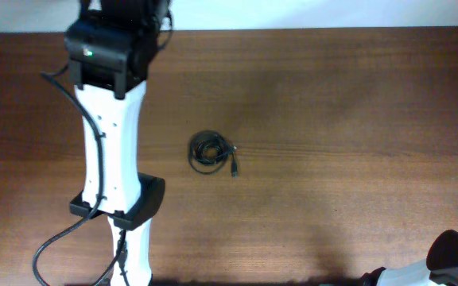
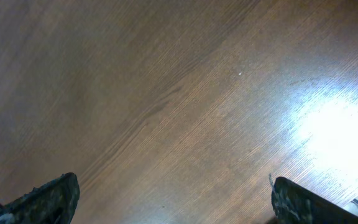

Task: Untangle cables

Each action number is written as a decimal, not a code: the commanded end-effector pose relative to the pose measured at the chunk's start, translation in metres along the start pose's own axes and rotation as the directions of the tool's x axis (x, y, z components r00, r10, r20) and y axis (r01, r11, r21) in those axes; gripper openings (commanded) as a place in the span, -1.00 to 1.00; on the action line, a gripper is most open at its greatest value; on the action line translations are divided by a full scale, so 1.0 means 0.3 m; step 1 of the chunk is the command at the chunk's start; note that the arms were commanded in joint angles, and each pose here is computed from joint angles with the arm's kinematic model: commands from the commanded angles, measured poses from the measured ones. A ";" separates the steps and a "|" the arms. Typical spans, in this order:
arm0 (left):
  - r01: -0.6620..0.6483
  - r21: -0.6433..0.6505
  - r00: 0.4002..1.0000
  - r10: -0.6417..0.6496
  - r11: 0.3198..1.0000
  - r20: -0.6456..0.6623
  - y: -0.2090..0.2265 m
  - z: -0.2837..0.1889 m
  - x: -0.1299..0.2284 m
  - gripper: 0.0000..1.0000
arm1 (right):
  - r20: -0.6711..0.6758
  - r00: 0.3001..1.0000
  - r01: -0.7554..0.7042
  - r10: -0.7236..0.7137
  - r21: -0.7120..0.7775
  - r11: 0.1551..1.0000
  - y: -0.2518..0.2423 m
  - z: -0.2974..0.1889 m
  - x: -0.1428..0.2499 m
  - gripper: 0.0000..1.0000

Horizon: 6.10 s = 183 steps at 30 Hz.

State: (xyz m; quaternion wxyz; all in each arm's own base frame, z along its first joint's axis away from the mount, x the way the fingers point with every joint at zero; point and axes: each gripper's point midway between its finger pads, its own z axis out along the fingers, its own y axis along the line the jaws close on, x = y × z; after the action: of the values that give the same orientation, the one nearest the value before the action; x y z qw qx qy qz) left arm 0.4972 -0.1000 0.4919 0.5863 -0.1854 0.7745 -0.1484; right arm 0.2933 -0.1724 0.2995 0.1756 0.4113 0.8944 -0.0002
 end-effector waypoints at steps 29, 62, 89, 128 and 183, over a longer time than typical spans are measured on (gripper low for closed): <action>-0.260 0.227 0.964 0.265 0.939 0.008 0.498 0.665 0.143 -1.00 | 0.018 1.000 0.001 -0.001 0.007 1.000 -0.003 -0.012 -0.008 0.97; -0.504 -0.277 0.721 0.222 0.818 -0.656 1.656 0.729 0.780 0.99 | 0.018 1.000 0.001 -0.001 0.007 1.000 -0.003 -0.013 -0.008 0.97; 0.119 -0.558 0.908 -0.317 0.821 -0.273 1.560 0.699 0.575 0.78 | 0.019 1.000 0.001 -0.001 0.007 1.000 -0.003 -0.013 -0.009 0.97; -0.390 -0.473 0.897 0.209 0.790 -0.390 1.853 0.624 0.300 -1.00 | 0.019 1.000 0.001 -0.001 0.007 1.000 -0.003 -0.013 -0.009 0.97; -0.617 -0.224 0.748 0.474 0.754 -0.465 1.674 0.701 0.378 0.98 | 0.018 1.000 0.001 -0.001 0.007 1.000 -0.003 -0.013 -0.008 0.97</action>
State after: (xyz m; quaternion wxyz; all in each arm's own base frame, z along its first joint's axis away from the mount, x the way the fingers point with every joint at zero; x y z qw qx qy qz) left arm 0.6164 0.2998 0.1068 0.4003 -0.0267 0.9026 0.1559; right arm 0.2935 -0.1723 0.2994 0.1756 0.4111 0.8945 -0.0002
